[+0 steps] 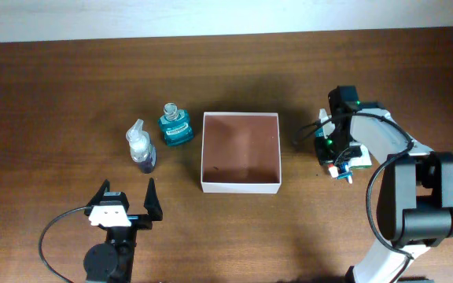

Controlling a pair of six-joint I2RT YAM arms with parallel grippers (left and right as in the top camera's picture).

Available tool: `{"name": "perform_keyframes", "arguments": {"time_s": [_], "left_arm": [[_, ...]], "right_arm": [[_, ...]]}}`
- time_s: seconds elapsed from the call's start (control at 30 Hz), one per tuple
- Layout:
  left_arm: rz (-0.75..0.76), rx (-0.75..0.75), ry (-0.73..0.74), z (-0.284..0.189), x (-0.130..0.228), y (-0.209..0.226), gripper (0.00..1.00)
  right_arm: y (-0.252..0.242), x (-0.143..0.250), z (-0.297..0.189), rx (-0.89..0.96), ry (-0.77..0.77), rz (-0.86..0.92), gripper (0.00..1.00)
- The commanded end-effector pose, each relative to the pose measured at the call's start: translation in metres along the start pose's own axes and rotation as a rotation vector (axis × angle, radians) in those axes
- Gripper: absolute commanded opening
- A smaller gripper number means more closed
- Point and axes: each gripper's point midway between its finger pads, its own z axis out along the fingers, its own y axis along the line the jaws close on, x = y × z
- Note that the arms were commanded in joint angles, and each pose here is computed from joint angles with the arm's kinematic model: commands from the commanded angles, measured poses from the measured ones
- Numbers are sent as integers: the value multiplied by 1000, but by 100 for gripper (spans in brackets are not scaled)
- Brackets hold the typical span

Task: Pack container
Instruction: 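Lift the toothpaste tube with the right gripper and carry it over the pink box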

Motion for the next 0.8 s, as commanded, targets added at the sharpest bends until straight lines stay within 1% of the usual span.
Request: {"name": "perform_keyframes", "arguments": {"time_s": [0.0,0.1,0.23,0.4,0.5,0.77], "left_arm": [[15,-12,-5,0,0,3,99],[15,-12,-5,0,0,3,99],[15,-12,-5,0,0,3,99],[15,-12,-5,0,0,3,99],[15,-12,-5,0,0,3,99],[15,-12,-5,0,0,3,99]], "right_arm": [[0,-28,-28,-22,-71,50,4],[14,-43,-60,-109,-111,46,4],[34,-58,-106,-208,-155,87,4],[67,-64,-146,-277,-173,127,4],[88,-59,-153,-286,-153,152,4],[155,-37,-152,-290,-104,-2,4]]}}
